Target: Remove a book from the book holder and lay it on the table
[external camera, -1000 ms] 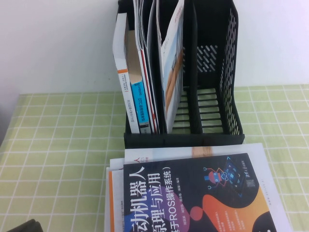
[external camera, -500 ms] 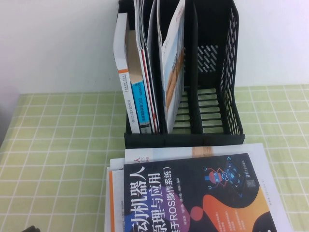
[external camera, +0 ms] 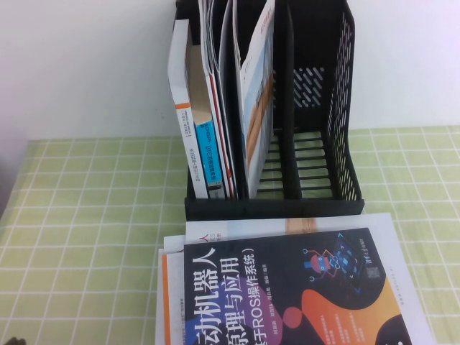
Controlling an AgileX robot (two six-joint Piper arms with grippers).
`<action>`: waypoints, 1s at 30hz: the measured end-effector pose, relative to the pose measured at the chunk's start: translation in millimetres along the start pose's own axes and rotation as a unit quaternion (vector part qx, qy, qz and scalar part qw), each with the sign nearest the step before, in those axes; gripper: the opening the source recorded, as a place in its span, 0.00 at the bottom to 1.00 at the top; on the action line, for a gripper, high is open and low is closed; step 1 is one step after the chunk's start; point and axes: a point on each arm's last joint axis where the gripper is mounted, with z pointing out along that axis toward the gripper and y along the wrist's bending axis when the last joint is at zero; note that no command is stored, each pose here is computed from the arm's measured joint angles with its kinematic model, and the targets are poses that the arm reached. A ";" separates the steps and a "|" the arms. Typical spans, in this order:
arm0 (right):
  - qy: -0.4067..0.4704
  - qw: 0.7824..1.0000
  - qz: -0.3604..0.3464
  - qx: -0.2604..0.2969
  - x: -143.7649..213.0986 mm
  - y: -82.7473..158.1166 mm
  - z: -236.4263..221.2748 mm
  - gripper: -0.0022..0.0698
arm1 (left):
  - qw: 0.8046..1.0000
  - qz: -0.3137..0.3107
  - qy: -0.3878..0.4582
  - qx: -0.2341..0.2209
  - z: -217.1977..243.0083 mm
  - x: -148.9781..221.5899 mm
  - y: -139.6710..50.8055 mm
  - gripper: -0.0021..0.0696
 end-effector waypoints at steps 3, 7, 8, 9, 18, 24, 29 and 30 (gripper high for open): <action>0.000 1.000 0.000 0.000 0.0 0.0 0.0 0.04 | 0.999 -0.027 0.010 -0.032 -0.4 2.3 3.3 0.03; 0.000 1.000 0.000 0.000 0.0 0.0 0.0 0.04 | 0.997 -0.048 0.011 -0.057 -0.6 2.7 5.9 0.03; 0.000 1.000 0.000 0.000 0.0 0.0 0.0 0.04 | 0.997 -0.049 0.011 -0.060 -0.6 2.7 6.2 0.03; 0.000 1.000 0.000 0.000 0.0 0.0 0.0 0.04 | 0.997 -0.051 0.012 -0.060 -0.6 2.9 6.2 0.03; 0.000 1.000 0.000 0.000 0.0 0.0 0.0 0.04 | 0.996 -0.060 0.011 -0.057 -0.5 2.9 5.6 0.03; 0.000 1.000 0.000 0.000 0.0 0.0 0.0 0.04 | 0.996 -0.060 0.011 -0.057 -0.5 2.9 5.6 0.03; 0.000 1.000 0.000 0.000 0.0 0.0 0.0 0.04 | 0.996 -0.060 0.011 -0.057 -0.5 2.9 5.6 0.03; 0.000 1.000 0.000 0.000 0.0 0.0 0.0 0.04 | 0.996 -0.060 0.012 -0.057 -0.5 2.9 5.6 0.03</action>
